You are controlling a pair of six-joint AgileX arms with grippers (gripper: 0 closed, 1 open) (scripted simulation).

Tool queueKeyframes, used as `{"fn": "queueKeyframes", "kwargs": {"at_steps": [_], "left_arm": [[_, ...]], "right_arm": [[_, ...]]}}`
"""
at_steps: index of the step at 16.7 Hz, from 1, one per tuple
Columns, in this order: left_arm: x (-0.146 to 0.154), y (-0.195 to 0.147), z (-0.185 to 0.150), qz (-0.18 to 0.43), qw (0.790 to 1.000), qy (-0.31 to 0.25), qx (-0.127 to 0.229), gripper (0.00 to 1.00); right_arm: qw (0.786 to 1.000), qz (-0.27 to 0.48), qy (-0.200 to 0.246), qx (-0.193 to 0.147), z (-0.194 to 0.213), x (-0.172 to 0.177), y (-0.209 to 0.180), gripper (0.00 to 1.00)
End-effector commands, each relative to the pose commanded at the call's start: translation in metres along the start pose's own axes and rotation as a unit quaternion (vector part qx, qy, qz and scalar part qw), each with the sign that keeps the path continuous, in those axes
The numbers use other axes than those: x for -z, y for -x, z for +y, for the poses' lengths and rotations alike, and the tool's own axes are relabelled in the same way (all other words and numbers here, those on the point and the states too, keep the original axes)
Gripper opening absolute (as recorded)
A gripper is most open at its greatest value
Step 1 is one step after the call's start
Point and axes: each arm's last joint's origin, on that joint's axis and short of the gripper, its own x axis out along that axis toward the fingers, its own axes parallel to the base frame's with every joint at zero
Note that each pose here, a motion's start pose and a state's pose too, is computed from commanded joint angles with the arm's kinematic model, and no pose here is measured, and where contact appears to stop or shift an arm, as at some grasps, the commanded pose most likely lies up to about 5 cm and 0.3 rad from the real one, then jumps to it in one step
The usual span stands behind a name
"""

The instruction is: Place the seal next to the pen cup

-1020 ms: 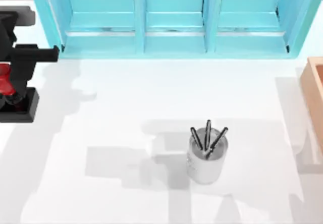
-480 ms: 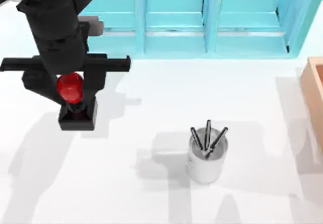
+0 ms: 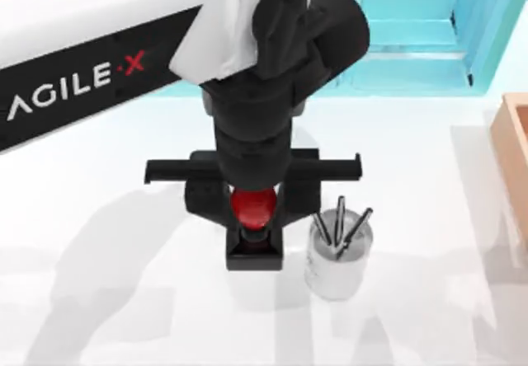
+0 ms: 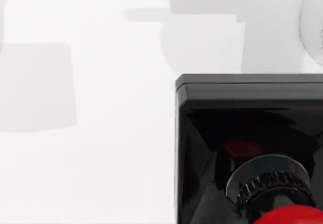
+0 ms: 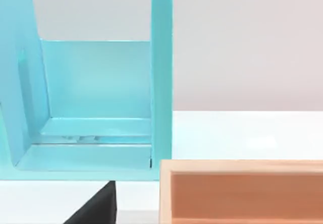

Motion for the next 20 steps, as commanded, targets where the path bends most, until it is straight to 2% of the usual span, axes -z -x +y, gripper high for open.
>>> {"fn": "queueKeyframes", "kwargs": {"at_steps": [13, 20], "left_arm": [[0.001, -0.015, -0.001, -0.001, 1.0, 0.0, 0.0, 0.0], [0.001, -0.015, -0.001, -0.001, 1.0, 0.0, 0.0, 0.53]], "right_arm": [[1.0, 0.0, 0.0, 0.0, 0.0, 0.0, 0.0, 1.0], [1.0, 0.0, 0.0, 0.0, 0.0, 0.0, 0.0, 1.0]]}}
